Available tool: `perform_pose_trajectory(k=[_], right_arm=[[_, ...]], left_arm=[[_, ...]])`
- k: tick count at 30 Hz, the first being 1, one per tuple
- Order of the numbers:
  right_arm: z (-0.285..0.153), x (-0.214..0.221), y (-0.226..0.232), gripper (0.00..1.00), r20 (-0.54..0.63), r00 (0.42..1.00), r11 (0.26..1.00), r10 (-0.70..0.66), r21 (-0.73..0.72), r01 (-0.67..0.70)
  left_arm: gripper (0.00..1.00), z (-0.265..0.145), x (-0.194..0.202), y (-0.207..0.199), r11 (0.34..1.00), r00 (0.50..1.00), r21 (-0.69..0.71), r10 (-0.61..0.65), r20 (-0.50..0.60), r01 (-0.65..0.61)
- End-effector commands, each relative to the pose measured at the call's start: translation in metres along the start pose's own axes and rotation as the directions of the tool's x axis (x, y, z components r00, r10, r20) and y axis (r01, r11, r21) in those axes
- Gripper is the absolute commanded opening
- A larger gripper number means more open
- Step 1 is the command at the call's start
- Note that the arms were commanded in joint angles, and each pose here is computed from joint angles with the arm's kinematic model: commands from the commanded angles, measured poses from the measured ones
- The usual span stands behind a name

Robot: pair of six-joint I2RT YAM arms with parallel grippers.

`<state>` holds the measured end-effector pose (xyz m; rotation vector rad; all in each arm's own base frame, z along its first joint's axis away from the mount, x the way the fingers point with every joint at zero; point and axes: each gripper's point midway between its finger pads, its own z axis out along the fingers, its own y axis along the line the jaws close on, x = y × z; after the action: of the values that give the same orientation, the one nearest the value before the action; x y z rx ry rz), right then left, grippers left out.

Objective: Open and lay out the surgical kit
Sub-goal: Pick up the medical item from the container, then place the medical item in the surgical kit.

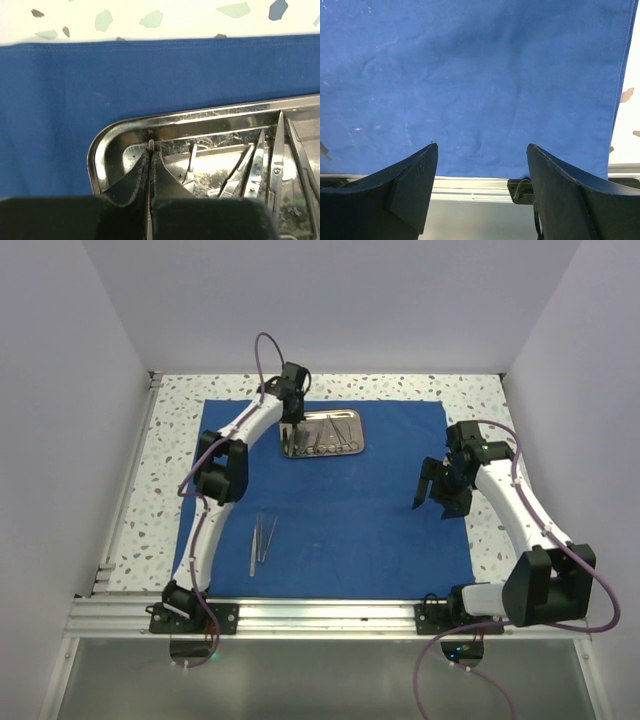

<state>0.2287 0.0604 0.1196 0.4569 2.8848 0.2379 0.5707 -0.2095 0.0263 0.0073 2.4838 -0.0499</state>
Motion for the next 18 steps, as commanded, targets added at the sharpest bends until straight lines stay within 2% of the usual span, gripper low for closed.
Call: perform_pose_trajectory(k=[1,5,10,14,15,16,18], right_arm=[[-0.013,-0.006,0.01,0.76,0.037,0.999,0.998,0.005,-0.057,-0.003],[-0.017,-0.012,0.017,0.76,0.051,0.999,0.996,0.005,-0.084,-0.001],[-0.017,-0.014,0.026,0.75,0.051,0.999,0.992,0.006,-0.123,0.001],[-0.018,-0.015,0.027,0.75,0.059,0.998,0.991,0.008,-0.131,0.0],[-0.018,-0.015,0.027,0.75,0.058,0.998,0.992,0.005,-0.129,0.002],[-0.019,-0.015,0.027,0.75,0.06,0.998,0.992,0.003,-0.129,0.004],[-0.02,-0.014,0.026,0.75,0.067,0.998,0.992,0.004,-0.125,0.005]], left_arm=[[0.0,-0.016,0.021,-0.012,0.994,0.994,0.096,-0.041,-0.103,0.051],[0.0,-0.067,-0.036,-0.02,0.984,0.994,0.148,-0.106,0.029,0.101],[0.0,-0.117,-0.064,-0.018,0.978,0.986,0.171,-0.139,0.095,0.121],[0.0,-0.144,-0.047,-0.009,0.978,0.986,0.153,-0.153,0.062,0.143],[0.0,-0.138,-0.017,-0.007,0.981,0.989,0.126,-0.147,0.006,0.145],[0.0,-0.163,-0.018,-0.006,0.979,0.987,0.138,-0.157,0.036,0.151],[0.0,-0.175,0.01,-0.014,0.98,0.989,0.136,-0.148,0.019,0.144]])
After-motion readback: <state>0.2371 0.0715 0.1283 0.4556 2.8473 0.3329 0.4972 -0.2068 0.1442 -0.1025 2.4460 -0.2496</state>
